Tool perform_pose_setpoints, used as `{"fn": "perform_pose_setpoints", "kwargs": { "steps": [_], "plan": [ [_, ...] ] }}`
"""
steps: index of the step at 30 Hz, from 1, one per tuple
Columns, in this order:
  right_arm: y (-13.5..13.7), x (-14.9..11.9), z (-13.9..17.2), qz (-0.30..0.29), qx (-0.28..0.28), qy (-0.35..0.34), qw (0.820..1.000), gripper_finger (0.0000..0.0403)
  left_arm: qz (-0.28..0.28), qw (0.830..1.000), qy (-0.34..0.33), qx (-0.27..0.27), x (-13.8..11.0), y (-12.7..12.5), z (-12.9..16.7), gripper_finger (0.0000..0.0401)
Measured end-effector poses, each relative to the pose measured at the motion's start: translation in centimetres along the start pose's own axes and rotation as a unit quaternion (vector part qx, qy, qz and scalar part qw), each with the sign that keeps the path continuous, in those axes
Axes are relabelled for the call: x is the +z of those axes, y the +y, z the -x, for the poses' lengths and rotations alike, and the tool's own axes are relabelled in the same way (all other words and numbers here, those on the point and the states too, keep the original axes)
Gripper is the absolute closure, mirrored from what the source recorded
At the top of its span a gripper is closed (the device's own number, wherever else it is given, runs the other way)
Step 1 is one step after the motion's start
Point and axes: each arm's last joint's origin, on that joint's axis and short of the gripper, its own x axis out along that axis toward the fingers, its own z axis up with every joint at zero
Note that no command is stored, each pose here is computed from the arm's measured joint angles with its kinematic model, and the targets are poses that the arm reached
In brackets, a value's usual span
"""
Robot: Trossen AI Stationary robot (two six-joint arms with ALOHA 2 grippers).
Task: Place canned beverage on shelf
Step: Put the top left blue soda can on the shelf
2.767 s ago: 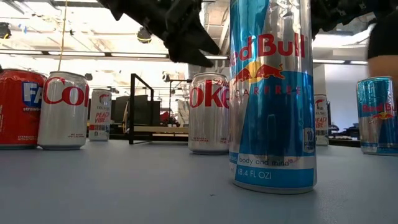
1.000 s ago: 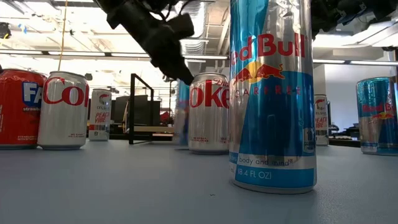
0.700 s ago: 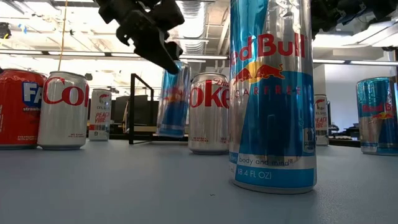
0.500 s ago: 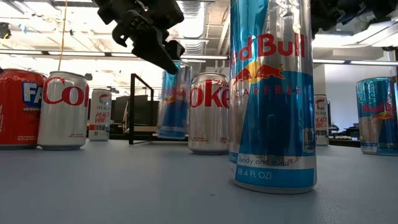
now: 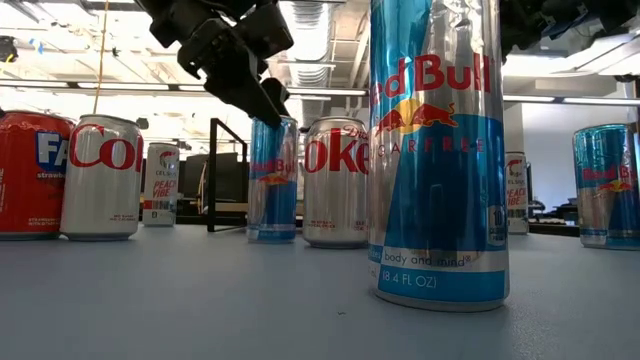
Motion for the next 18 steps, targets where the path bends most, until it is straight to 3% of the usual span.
{"fn": "perform_pose_setpoints", "kwargs": {
  "steps": [4, 8, 18],
  "plan": [
    [0.0, 0.0, 0.0, 0.000, 0.000, 0.000, 1.000, 0.0403, 0.012, 1.000, -0.007, 0.002, 0.5, -0.1, 0.2, 0.0100],
    [0.0, 0.0, 0.0, 0.000, 0.000, 0.000, 1.000, 0.0403, 0.065, 0.997, -0.024, 0.020, 2.1, 0.2, 0.8, 0.0096],
    [0.0, 0.0, 0.0, -0.003, 0.000, 0.000, 1.000, 0.0403, 0.201, 0.978, 0.038, 0.050, 2.8, 0.3, 2.0, 0.0095]
  ]
}}
